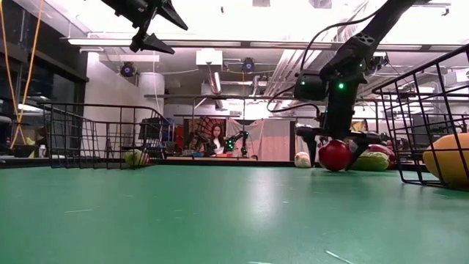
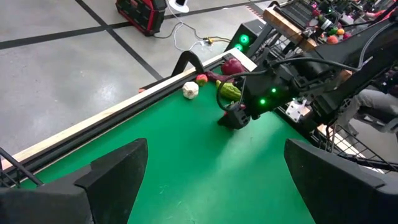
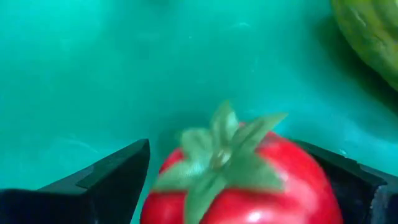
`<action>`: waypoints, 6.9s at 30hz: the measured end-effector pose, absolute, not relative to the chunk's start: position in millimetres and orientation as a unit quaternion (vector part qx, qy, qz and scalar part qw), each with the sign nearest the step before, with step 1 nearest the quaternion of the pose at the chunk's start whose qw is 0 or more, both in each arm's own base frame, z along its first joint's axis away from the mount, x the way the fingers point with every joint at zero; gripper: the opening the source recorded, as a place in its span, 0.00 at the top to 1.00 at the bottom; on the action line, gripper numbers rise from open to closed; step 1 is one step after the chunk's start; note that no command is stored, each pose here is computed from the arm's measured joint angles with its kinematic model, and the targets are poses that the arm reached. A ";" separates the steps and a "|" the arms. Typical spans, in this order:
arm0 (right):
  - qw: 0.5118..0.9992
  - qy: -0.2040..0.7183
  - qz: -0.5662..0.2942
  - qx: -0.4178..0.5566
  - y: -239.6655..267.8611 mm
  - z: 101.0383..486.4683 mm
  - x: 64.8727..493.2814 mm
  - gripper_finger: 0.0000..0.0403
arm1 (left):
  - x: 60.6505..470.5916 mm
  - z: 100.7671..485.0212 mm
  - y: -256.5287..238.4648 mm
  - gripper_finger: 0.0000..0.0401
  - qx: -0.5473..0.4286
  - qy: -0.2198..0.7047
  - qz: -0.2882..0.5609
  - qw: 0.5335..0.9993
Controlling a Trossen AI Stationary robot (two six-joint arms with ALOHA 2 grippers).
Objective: Sort produce into baskets
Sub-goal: Put the red tomato into the bottom black wire basket, then put the green bitter gourd into the top black wire basket, then put the bottom red apple into the bottom black wire basket
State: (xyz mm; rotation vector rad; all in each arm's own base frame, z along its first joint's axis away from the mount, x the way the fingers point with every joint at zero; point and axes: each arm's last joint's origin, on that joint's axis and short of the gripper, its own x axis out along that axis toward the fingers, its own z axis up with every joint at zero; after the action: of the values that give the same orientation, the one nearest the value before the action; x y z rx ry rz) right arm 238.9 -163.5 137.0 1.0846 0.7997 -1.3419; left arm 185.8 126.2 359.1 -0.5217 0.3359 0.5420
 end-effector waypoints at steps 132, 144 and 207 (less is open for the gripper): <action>0.558 0.605 -0.458 0.336 -199.9 150.1 201.1 0.19 | 209.7 390.8 113.9 0.09 -0.340 0.020 0.050 0.939; 0.766 0.415 -0.383 0.307 -163.5 227.7 292.4 0.62 | 145.7 451.6 77.7 0.09 -0.232 -0.175 0.030 0.956; 0.831 0.444 -0.336 0.003 -71.4 397.4 387.0 0.21 | 174.9 372.9 29.7 0.09 -0.315 0.017 0.010 0.949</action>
State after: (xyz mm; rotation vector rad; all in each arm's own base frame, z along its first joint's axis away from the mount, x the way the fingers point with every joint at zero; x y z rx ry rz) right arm 387.0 -71.4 397.4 0.0063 0.9410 -0.7133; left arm 174.9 29.7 372.9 -0.6404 0.0355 0.0202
